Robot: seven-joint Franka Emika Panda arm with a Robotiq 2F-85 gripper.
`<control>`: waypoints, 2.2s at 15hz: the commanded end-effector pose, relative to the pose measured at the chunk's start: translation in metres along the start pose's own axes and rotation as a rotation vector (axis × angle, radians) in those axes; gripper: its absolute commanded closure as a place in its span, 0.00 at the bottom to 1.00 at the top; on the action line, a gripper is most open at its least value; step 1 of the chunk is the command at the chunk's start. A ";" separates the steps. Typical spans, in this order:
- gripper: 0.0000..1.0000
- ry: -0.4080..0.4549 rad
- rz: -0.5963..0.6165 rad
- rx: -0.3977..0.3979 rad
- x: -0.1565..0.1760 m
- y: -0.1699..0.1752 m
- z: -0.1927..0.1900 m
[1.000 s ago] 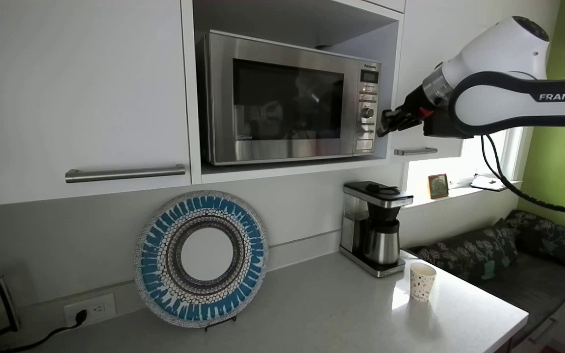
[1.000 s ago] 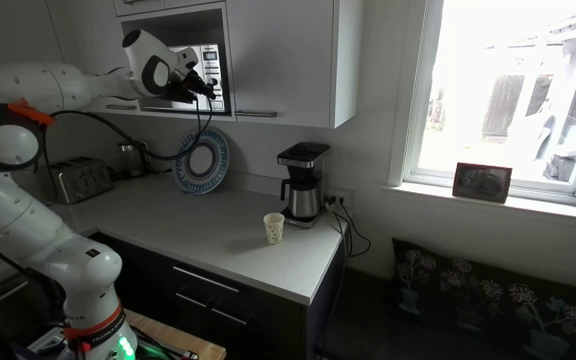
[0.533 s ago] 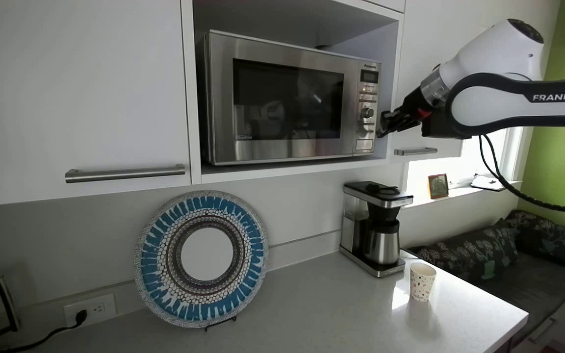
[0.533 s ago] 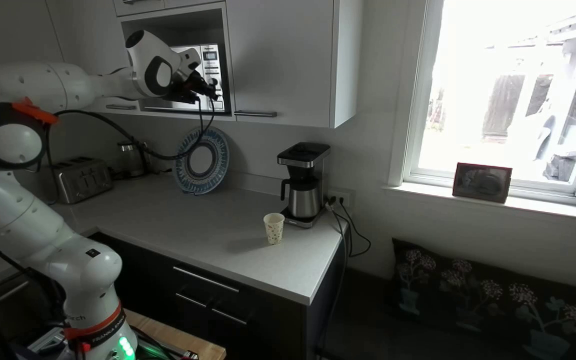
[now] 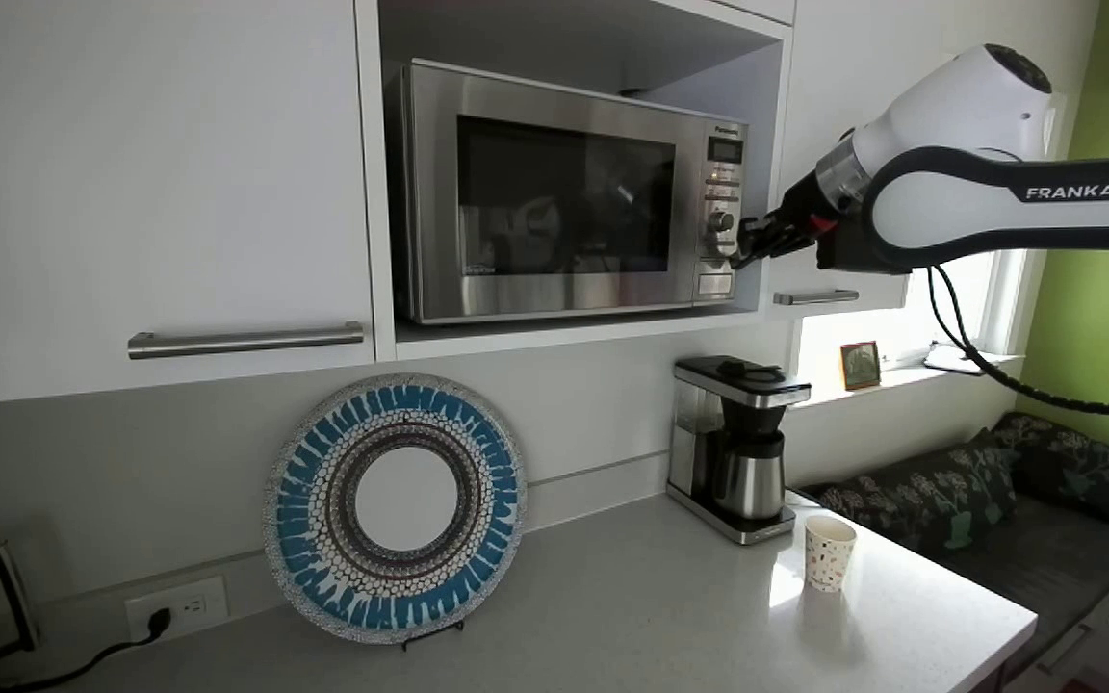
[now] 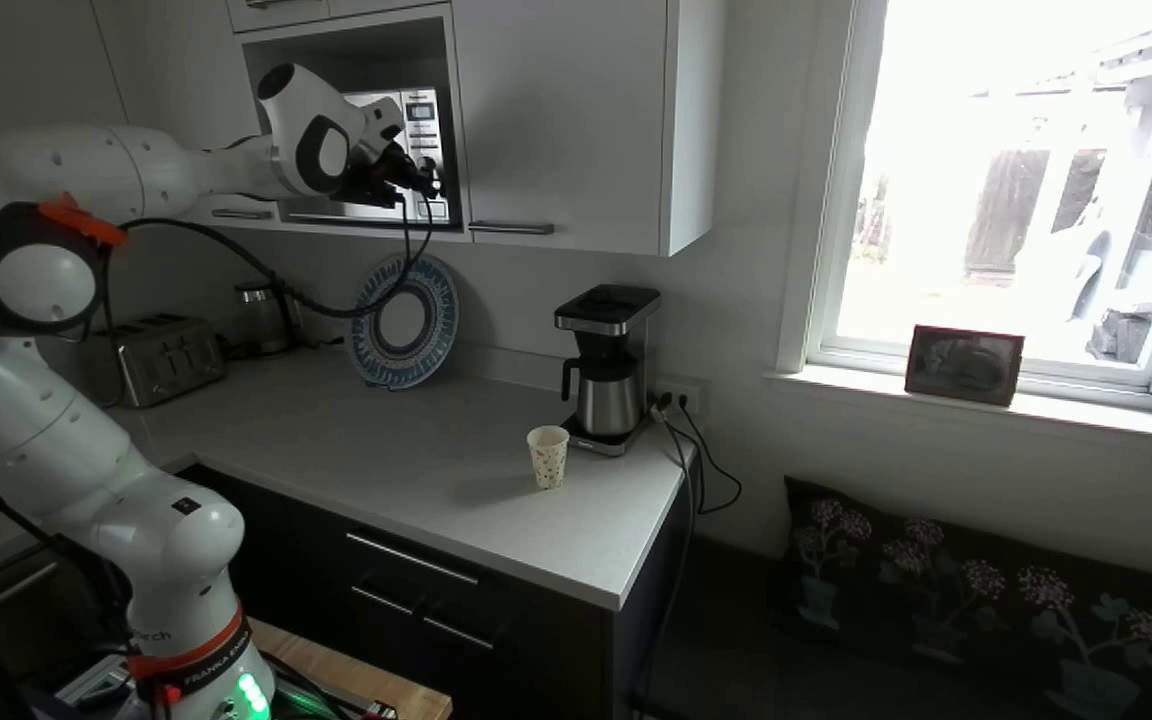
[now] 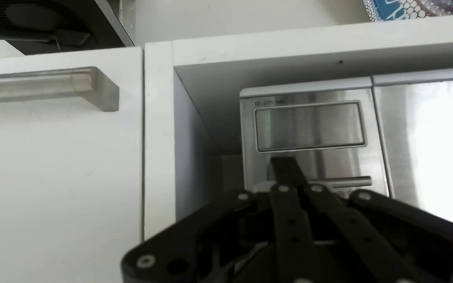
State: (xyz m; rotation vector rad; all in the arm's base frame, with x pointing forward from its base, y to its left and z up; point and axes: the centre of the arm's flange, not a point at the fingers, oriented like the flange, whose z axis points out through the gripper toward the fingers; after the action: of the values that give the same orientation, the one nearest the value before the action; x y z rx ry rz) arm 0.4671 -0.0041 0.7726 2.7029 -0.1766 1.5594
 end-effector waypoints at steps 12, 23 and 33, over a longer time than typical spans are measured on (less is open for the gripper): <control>0.72 -0.006 -0.047 0.012 0.003 0.000 0.012; 0.00 -0.114 -0.052 -0.008 0.022 -0.009 -0.057; 0.00 -0.223 -0.126 -0.051 0.033 -0.026 -0.123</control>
State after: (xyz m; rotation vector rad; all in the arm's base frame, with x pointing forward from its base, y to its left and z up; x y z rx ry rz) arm 0.3933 0.0195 0.8544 2.7818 -0.0859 1.2774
